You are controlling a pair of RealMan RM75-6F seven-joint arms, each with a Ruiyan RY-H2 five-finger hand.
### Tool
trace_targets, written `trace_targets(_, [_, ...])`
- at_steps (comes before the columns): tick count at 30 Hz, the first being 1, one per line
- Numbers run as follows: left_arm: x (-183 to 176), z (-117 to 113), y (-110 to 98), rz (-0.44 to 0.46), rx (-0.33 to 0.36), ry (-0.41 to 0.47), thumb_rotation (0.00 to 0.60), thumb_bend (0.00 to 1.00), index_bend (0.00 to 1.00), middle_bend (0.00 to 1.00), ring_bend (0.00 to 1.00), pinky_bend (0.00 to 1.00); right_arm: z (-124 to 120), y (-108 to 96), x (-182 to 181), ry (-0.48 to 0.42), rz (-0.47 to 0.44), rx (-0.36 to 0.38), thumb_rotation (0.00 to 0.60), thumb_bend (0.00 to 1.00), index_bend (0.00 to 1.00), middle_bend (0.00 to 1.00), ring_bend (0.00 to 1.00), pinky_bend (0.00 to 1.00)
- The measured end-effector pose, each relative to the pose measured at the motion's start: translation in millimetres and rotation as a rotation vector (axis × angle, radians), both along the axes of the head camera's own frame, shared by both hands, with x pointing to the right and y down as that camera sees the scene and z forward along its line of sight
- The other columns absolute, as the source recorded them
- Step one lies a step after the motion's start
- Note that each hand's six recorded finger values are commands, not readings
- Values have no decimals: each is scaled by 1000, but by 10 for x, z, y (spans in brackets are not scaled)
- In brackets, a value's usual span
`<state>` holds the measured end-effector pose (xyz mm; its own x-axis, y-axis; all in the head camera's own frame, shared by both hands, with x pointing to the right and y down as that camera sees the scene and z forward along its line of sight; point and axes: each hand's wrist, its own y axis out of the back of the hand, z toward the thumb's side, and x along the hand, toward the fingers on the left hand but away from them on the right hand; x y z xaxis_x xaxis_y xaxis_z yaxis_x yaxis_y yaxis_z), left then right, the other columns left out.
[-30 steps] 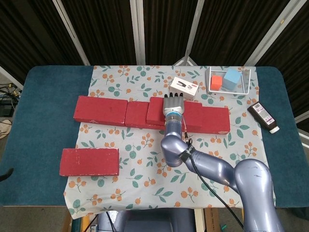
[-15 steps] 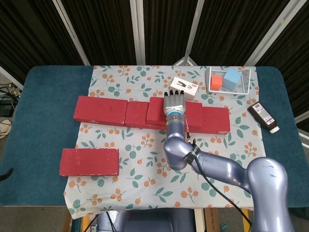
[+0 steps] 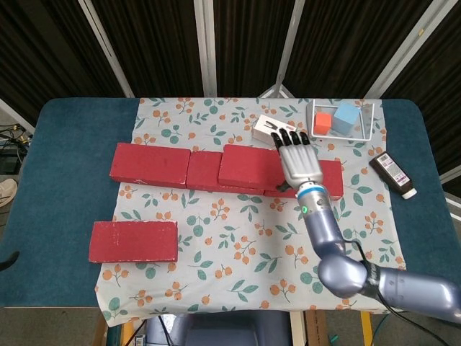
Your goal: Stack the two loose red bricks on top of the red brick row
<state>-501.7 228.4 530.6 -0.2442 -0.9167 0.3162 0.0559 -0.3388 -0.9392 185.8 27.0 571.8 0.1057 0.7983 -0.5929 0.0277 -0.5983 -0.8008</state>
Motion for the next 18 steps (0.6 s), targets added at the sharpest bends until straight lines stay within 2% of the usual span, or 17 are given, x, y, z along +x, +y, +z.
trace_targets(8, [59, 2, 10, 22, -4, 16, 600, 0, 29, 1, 0, 138, -139, 613, 835, -76, 48, 96, 600, 80, 0, 0, 0, 0])
trace_targets(14, [92, -1, 18, 20, -3, 41, 600, 0, 25, 0, 0, 142, -195, 1183, 1254, -160, 79, 111, 600, 80, 0, 0, 0, 0])
trace_targets(18, [129, -20, 29, 9, 7, 65, 600, 0, 21, 0, 0, 159, -246, 1566, 1543, -160, 120, 130, 600, 80, 0, 0, 0, 0])
